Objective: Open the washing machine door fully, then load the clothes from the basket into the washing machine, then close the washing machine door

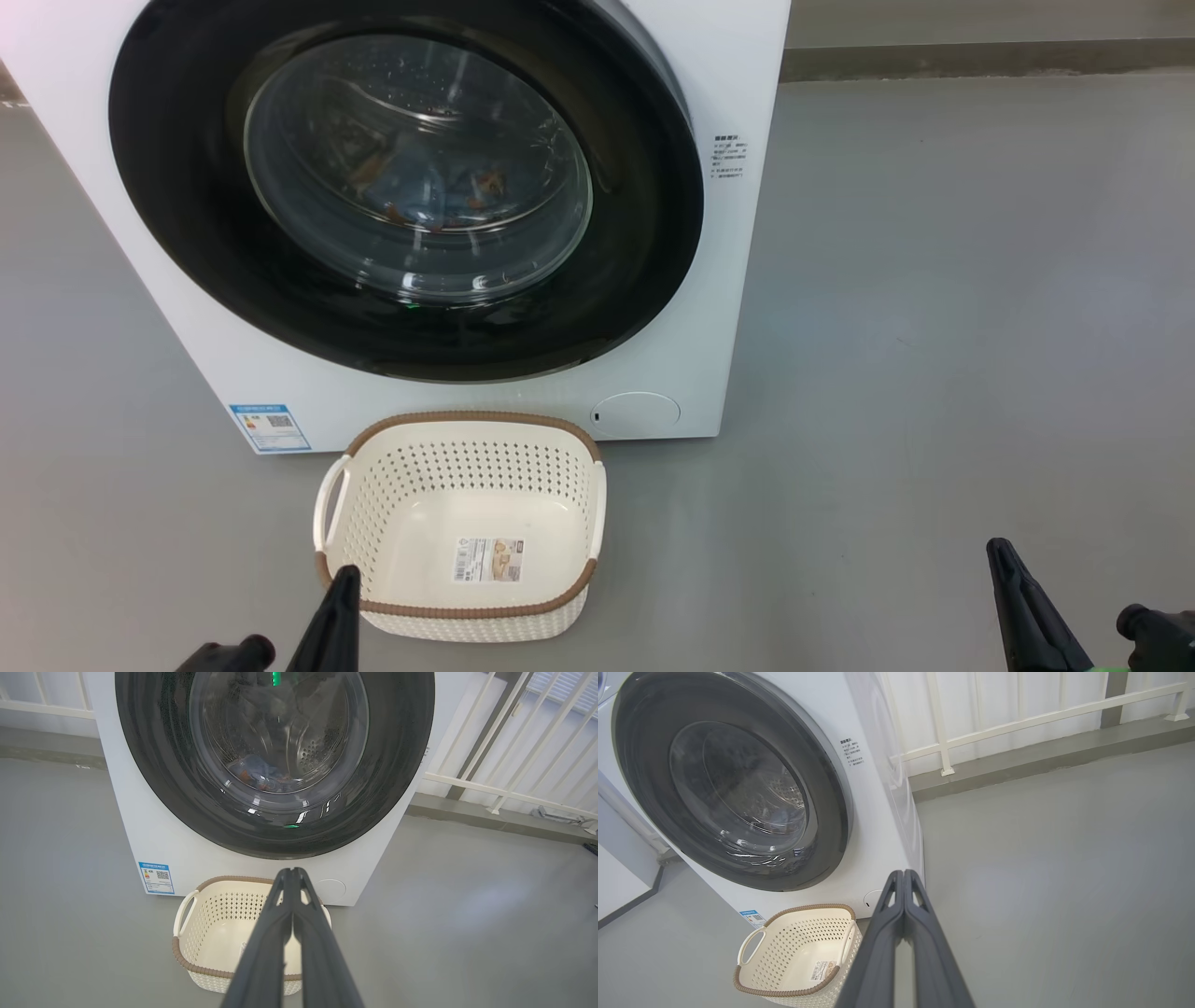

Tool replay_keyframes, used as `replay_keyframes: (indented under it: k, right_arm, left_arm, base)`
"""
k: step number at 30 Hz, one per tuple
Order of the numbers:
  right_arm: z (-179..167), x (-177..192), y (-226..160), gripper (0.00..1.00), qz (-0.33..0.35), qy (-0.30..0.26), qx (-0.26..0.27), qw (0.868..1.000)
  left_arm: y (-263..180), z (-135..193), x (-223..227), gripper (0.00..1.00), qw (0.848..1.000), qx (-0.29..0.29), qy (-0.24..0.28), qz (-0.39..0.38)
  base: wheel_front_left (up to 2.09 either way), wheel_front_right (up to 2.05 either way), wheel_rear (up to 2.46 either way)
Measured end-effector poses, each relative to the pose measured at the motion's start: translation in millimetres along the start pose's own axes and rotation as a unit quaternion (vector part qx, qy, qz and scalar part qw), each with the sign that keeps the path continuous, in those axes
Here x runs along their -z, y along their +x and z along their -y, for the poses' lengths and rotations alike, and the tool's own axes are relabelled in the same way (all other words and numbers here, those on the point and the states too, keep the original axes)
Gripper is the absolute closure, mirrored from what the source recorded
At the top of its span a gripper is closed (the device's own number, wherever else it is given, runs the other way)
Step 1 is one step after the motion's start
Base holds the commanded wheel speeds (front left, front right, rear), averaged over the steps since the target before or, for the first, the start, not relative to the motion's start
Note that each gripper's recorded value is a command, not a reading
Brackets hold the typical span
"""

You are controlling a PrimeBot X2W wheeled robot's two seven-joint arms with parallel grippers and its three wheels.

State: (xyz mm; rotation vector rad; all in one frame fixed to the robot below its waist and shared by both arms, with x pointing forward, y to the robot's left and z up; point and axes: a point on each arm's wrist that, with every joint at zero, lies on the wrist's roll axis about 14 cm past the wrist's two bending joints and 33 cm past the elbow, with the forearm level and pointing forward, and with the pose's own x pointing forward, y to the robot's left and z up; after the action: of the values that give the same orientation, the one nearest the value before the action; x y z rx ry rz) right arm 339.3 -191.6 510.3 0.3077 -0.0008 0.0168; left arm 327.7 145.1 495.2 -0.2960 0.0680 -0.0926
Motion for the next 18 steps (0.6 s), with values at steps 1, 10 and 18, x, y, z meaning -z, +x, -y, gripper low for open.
replay_keyframes:
  k: [1,10,18]
  right_arm:
    - [0.6,0.6,-0.1,1.00,0.000,0.007,0.001,1.000]
    - [3.7,5.7,-0.2,1.00,-0.008,0.050,0.008,0.999]
    - [4.3,6.2,3.9,1.00,-0.006,0.099,0.011,0.995]
  left_arm:
    - [0.2,-0.6,0.9,1.00,1.000,0.000,-0.005,-0.002]
    - [1.5,-6.4,6.4,1.00,0.999,-0.008,-0.050,-0.015]
    - [4.7,-12.3,7.7,1.00,0.995,-0.017,-0.093,-0.020]
  base:
    - [0.00,0.00,0.00]
    - [0.00,0.00,0.00]
    - [0.00,0.00,0.00]
